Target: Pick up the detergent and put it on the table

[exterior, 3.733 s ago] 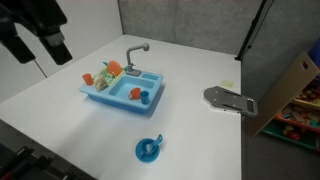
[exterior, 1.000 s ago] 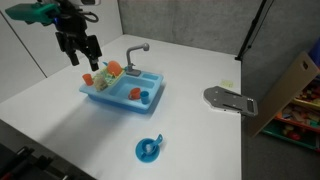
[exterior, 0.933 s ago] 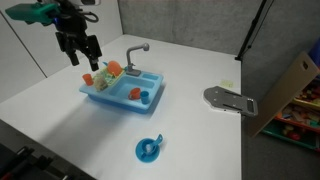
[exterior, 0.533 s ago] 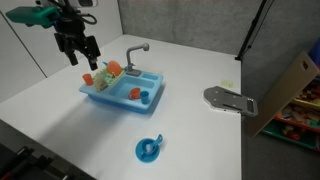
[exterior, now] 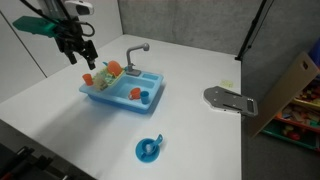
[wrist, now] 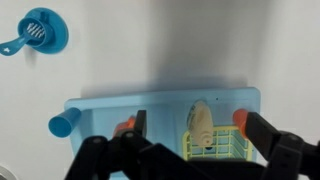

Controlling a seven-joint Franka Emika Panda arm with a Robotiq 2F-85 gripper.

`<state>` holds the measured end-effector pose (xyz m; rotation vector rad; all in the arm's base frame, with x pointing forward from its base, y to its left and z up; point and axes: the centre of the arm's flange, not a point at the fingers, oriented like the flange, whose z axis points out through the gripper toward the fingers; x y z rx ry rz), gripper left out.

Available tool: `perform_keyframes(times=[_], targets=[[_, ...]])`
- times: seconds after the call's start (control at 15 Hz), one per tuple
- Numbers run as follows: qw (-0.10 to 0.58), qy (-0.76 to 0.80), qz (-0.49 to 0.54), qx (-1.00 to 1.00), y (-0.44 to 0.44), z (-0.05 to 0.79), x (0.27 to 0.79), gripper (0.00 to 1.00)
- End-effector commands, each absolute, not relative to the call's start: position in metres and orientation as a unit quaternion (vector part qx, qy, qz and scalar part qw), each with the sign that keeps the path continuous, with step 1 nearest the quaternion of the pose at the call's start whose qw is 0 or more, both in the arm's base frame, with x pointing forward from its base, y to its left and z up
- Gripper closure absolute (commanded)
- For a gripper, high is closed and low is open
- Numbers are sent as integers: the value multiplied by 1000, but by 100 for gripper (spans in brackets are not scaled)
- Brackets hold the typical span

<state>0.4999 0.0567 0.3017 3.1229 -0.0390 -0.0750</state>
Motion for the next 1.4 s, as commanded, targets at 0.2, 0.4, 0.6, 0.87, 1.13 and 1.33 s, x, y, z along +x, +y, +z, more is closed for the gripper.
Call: perform_keyframes(times=[0.2, 0.4, 0.6, 0.87, 1.13, 1.33], targets=[[-3, -29, -29, 999, 66, 279, 537, 0], [-3, -29, -35, 999, 72, 267, 548, 0], [1, -29, -40, 999, 83, 254, 557, 0], [5, -42, -50, 998, 100, 237, 570, 0], [7, -63, -52, 997, 107, 226, 581, 0], [9, -79, -52, 996, 108, 219, 588, 0]])
